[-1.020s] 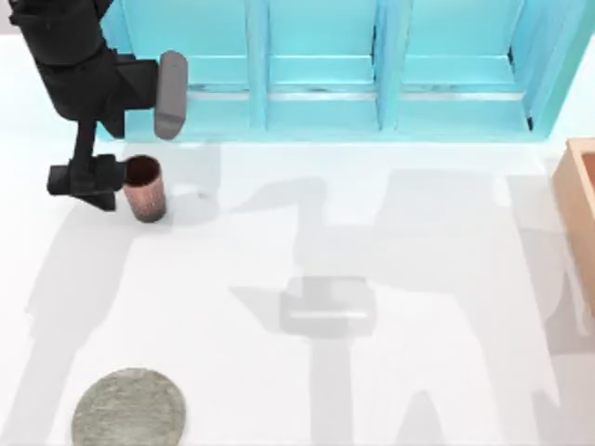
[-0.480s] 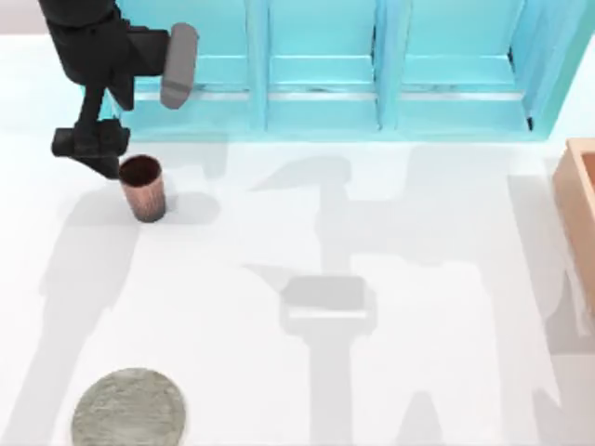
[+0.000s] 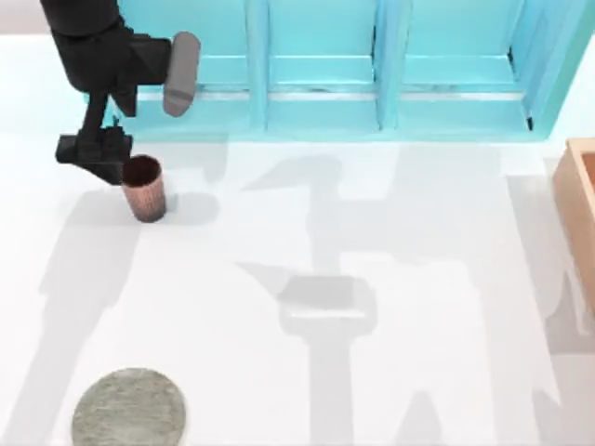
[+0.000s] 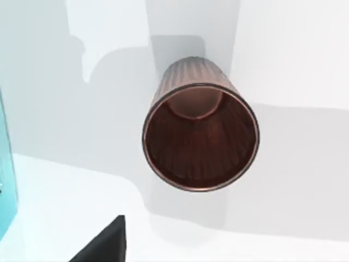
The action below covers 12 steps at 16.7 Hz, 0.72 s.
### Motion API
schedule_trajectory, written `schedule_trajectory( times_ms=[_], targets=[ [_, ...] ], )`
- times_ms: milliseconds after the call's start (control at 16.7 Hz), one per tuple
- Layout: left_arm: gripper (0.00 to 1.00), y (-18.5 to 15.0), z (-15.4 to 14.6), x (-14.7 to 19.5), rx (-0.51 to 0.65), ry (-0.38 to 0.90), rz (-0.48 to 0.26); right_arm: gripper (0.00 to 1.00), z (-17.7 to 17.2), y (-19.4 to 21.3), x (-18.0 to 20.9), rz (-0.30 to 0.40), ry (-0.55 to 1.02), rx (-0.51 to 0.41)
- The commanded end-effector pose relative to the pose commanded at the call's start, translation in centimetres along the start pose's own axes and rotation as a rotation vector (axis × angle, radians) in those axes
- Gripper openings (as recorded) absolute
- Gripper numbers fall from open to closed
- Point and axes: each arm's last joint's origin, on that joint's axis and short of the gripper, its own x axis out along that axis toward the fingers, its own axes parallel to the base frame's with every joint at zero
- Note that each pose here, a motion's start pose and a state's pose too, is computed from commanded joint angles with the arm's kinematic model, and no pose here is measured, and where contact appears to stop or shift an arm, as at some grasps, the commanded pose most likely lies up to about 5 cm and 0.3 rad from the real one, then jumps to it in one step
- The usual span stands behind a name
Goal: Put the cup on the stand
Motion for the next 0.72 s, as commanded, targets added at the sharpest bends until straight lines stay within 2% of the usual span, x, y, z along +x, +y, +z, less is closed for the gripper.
schedule_trajectory(
  times_ms=[420,720],
  targets=[
    [1.00,0.0,0.1,8.0,0.000,-0.001,0.003,1.00,0.0,0.0,0.0,0.000,0.000,0.000],
    [1.00,-0.1,0.0,9.0,0.001,0.000,-0.001,1.00,0.0,0.0,0.0,0.000,0.000,0.000]
  ],
)
